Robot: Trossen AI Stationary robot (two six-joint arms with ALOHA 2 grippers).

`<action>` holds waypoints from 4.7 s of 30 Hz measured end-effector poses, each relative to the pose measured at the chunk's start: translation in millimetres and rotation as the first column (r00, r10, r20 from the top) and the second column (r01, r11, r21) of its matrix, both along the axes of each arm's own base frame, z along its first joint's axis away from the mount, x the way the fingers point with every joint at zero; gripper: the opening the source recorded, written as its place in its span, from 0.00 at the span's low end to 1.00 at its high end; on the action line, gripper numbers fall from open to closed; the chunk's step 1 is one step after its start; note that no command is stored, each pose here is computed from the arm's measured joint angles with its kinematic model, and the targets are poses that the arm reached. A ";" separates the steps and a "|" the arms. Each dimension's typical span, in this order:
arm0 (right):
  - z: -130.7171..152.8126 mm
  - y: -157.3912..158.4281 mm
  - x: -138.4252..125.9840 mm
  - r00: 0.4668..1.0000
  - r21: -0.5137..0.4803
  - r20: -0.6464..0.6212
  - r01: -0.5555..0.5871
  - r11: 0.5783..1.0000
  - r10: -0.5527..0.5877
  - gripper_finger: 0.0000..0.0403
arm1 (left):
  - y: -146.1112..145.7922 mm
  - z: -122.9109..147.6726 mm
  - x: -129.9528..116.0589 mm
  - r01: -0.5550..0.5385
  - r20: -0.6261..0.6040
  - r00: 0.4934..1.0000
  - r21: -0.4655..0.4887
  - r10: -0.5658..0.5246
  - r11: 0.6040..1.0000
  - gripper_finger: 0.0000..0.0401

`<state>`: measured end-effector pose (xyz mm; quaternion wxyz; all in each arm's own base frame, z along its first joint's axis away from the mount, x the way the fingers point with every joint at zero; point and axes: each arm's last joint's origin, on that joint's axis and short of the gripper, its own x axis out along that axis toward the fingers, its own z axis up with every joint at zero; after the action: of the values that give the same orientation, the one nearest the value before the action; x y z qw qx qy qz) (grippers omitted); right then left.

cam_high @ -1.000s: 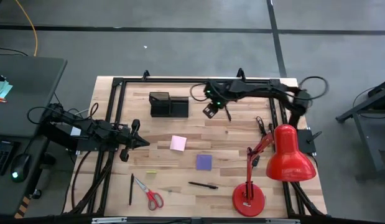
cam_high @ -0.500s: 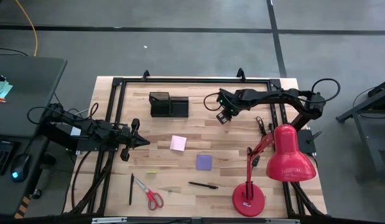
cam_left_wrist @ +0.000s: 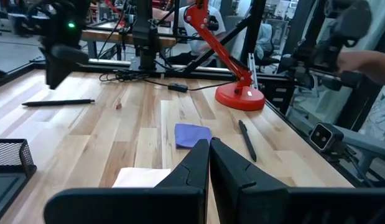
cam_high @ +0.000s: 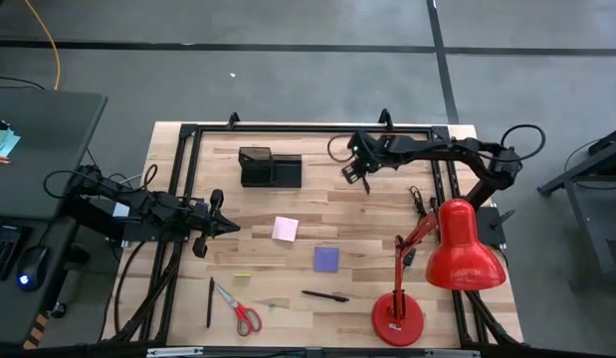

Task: Pick and place office supplies into organizer
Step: Put the black pen into the black desk organizer

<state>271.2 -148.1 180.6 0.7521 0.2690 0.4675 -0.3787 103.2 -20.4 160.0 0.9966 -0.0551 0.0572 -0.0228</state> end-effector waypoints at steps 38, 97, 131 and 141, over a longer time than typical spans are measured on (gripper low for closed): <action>-43.7 -49.5 -10.2 0.999 0.084 -0.020 0.044 0.996 -0.042 0.34 | 0.2 0.4 0.0 -0.004 0.005 1.000 0.026 0.004 1.000 0.00; -22.1 -25.1 53.9 0.976 -0.041 0.095 -0.192 0.981 0.195 0.02 | 0.2 0.2 0.0 -0.004 0.003 1.000 0.026 0.004 1.000 0.00; 99.8 29.8 150.2 0.561 -0.664 0.481 -0.270 0.698 0.674 0.01 | 0.2 0.2 0.0 -0.004 0.004 1.000 0.026 0.004 1.000 0.00; 66.2 17.7 173.1 0.482 -0.720 0.528 -0.183 0.669 0.700 0.01 | 0.1 0.3 0.1 -0.004 0.004 1.000 0.026 0.004 1.000 0.00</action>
<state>444.3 -130.4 246.7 0.9917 0.0253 0.0136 -0.1249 103.3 -20.3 160.3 0.9974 -0.0423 0.0552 -0.0204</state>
